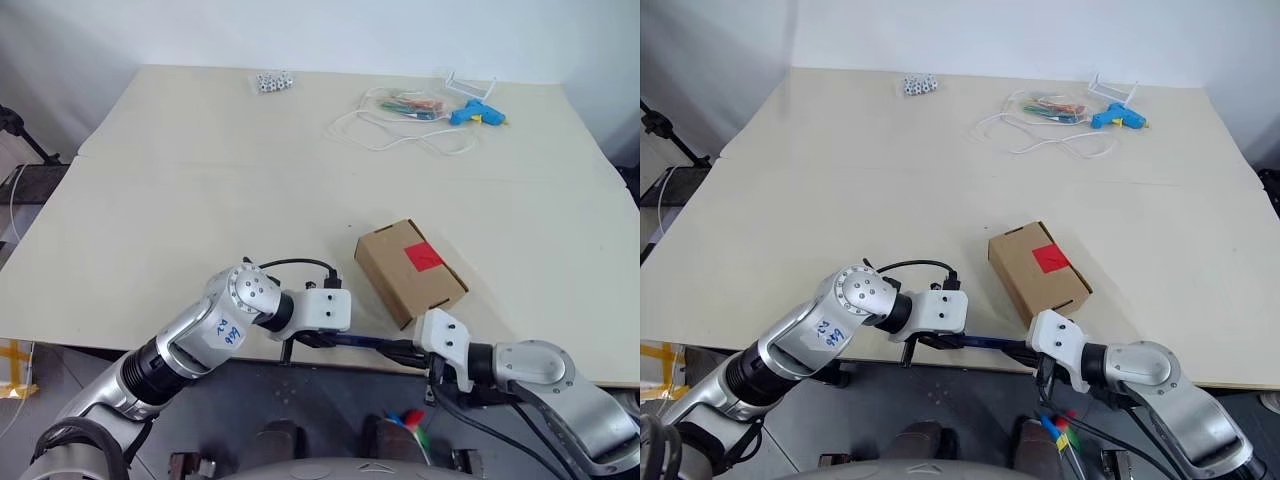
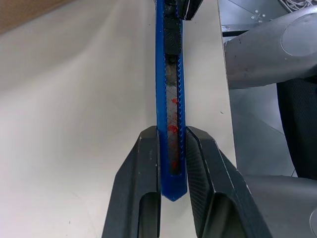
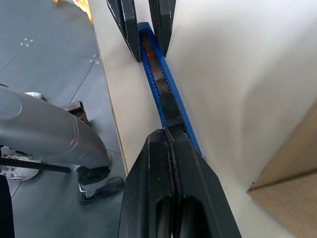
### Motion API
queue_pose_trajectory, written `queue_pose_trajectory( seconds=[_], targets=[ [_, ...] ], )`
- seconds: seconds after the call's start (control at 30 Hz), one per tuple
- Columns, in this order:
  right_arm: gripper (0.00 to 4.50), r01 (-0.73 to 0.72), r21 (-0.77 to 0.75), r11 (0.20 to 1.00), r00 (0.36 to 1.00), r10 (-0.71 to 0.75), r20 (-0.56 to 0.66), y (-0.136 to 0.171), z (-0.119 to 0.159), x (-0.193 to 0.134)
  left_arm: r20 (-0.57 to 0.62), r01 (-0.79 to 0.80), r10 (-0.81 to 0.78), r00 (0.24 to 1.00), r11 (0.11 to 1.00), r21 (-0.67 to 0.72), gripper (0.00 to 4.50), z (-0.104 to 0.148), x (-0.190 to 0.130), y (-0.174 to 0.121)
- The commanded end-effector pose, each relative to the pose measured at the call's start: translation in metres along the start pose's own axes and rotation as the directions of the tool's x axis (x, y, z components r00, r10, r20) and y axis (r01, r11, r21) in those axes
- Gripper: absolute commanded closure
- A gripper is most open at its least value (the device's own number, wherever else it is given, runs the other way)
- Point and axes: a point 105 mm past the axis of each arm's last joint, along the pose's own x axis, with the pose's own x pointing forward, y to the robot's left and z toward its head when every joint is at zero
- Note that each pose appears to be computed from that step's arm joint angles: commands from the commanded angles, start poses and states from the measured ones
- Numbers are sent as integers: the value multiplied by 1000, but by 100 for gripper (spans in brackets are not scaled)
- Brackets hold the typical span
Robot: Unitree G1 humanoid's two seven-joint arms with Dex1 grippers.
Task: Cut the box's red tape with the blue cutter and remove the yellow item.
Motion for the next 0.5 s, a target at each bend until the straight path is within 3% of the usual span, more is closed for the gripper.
queue_pose_trajectory(
  seconds=[0.03, 0.23, 0.33, 0.5],
  targets=[
    [448, 17, -1, 1000, 1000, -17, 12, -4, 4, 2, -9, 6, -6, 1000, 1000, -2, 411, -2, 4, -2],
    [448, 15, 17, 1000, 1000, -15, 10, -5, 2, 4, -9, 6, -6, 1000, 1000, 4, 411, -3, 3, -2],
    [448, 45, 115, 992, 996, -54, 73, -10, 11, 3, -9, 11, -11, 1000, 1000, 10, 411, -3, 3, -4],
    [448, 29, 116, 993, 999, -33, 33, -8, 6, 3, -4, 15, -15, 1000, 1000, 12, 411, -3, 3, -4]
  ],
)
